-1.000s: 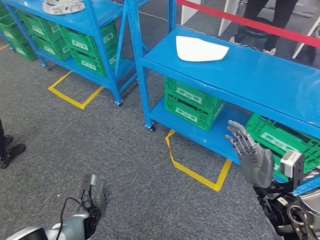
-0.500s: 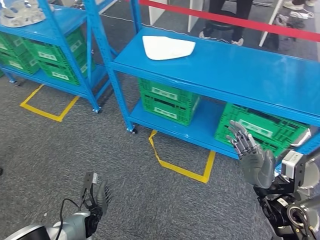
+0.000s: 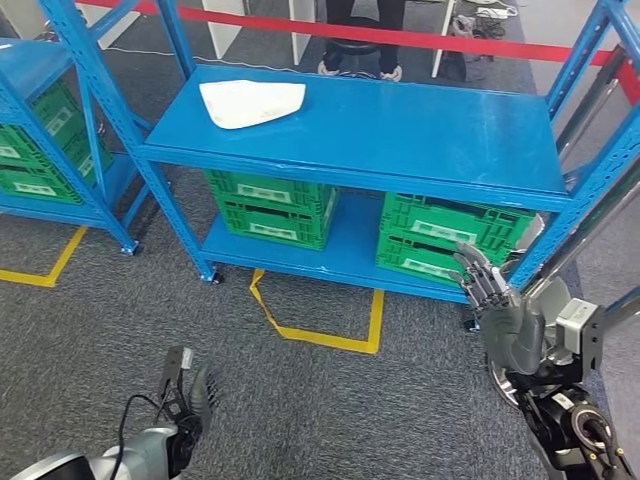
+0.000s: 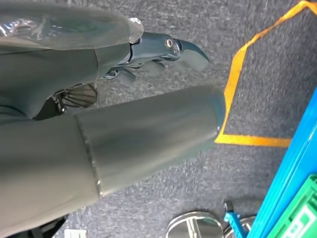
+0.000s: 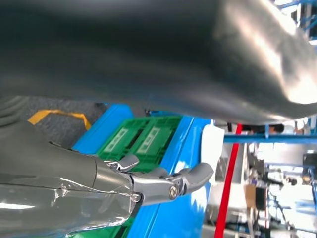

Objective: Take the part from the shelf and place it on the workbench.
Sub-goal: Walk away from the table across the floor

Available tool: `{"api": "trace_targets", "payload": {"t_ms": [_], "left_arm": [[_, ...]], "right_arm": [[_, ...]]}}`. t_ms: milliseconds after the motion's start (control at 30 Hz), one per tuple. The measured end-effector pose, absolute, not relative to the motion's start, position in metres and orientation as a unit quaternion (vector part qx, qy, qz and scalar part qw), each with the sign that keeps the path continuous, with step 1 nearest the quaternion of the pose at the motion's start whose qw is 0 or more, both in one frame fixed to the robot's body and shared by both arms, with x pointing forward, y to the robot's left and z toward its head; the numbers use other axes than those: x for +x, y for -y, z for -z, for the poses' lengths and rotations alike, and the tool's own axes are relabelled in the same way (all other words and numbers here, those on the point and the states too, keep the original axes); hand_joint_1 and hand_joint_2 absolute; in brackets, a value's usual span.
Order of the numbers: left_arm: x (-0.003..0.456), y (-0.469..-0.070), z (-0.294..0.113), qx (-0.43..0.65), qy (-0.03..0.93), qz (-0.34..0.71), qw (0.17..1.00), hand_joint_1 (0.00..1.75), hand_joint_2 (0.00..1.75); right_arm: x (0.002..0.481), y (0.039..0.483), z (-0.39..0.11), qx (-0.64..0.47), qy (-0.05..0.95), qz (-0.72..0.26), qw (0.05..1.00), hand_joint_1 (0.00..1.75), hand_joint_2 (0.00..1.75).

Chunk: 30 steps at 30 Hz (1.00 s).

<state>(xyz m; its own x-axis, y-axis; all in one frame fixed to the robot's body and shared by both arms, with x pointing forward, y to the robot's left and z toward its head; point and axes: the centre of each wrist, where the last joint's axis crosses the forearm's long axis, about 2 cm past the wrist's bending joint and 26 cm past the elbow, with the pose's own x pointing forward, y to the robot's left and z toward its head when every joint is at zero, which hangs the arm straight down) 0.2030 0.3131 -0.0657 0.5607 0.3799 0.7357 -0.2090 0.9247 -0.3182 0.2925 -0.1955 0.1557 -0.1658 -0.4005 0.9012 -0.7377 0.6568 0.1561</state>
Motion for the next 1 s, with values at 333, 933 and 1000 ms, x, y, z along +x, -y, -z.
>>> {"api": "trace_targets", "payload": {"t_ms": [333, 933, 1000], "left_arm": [[0.2042, -0.3110, 0.0652, -0.097, 0.439, -0.168, 0.877, 0.00, 0.00], [0.2044, -0.3113, 0.0652, -0.093, 0.439, -0.167, 0.878, 0.00, 0.00], [0.2044, -0.3107, 0.0652, -0.092, 0.439, -0.166, 0.878, 0.00, 0.00]], "right_arm": [[0.2944, 0.1963, -0.1551, 0.370, 0.748, -0.164, 0.527, 0.00, 0.00], [0.2965, 0.1968, -0.1551, 0.368, 0.748, -0.163, 0.528, 0.00, 0.00], [0.2960, 0.1970, -0.1544, 0.366, 0.748, -0.161, 0.530, 0.00, 0.00]]}}
